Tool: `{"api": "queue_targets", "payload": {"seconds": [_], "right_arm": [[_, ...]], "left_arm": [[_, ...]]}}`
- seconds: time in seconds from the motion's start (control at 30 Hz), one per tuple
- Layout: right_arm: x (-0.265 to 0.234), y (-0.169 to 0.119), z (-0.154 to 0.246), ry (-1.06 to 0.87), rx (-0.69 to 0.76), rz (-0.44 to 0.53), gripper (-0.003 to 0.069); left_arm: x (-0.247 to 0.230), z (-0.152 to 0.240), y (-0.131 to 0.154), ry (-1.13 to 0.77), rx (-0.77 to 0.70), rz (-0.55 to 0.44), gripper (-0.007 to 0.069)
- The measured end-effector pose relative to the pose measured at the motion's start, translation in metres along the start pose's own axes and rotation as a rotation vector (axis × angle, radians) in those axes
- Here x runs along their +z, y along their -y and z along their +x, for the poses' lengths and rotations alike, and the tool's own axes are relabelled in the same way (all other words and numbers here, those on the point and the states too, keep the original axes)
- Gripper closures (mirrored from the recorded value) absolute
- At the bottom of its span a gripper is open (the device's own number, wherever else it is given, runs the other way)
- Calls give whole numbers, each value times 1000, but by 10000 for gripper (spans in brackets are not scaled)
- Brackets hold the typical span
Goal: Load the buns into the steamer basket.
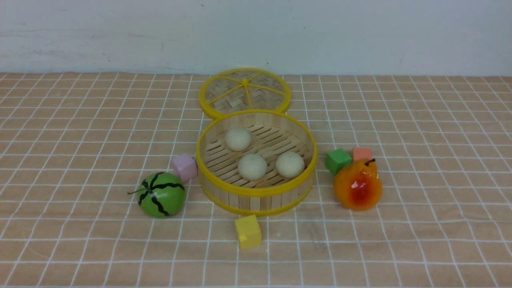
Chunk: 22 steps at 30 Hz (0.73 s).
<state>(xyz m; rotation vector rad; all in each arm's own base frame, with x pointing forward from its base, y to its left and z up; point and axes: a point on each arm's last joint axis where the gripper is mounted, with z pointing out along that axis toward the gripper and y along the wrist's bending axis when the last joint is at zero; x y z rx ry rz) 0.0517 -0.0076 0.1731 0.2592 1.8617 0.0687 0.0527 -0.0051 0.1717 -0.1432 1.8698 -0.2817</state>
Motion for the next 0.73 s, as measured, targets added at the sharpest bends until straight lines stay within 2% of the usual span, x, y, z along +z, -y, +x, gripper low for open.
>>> {"api": "queue_targets", "payload": {"seconds": [0.73], "right_arm": [[0,0,0,0,0,0,418]], "left_arm": [[0,0,0,0,1,0,607]]}}
